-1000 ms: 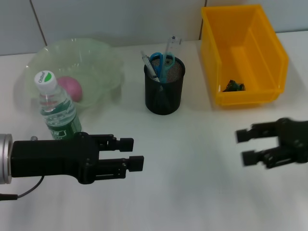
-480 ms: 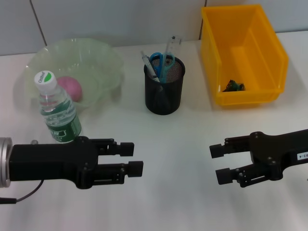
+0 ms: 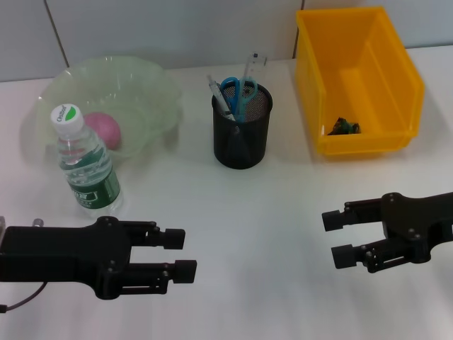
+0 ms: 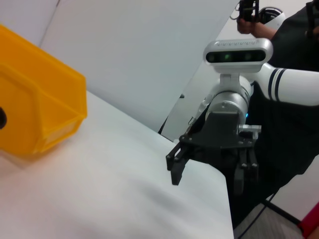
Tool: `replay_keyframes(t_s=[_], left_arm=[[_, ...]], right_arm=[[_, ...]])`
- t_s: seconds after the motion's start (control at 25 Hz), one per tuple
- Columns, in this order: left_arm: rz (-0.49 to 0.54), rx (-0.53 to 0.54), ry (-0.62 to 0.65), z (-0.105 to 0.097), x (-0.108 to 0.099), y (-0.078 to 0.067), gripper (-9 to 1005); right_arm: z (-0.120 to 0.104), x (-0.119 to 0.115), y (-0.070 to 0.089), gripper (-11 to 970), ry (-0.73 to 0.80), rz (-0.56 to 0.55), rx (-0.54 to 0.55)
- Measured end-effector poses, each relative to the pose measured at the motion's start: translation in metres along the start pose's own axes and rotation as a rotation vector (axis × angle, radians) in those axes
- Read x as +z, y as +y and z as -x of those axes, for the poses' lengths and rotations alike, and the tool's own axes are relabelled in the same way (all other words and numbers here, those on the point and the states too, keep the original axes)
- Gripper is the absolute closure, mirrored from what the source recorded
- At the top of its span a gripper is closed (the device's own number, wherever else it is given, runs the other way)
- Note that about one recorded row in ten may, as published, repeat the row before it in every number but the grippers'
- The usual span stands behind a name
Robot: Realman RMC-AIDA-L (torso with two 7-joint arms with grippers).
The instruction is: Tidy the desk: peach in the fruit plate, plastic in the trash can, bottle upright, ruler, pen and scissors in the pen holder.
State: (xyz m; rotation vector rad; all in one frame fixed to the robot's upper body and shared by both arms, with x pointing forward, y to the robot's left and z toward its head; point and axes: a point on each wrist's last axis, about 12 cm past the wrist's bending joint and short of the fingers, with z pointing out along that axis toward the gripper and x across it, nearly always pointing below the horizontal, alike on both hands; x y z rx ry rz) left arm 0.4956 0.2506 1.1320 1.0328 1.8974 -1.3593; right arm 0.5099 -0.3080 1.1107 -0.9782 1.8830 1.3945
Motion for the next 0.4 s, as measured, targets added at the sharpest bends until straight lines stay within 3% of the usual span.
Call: replay_keyframes(t_s=[0.4], left_arm=[[0.022,0.011,0.010,0.0000,-0.0038,0.0024,358]], right_arm=[[0.0006,-0.0031,-0.0001,148,0.003,-0.008,0.000]])
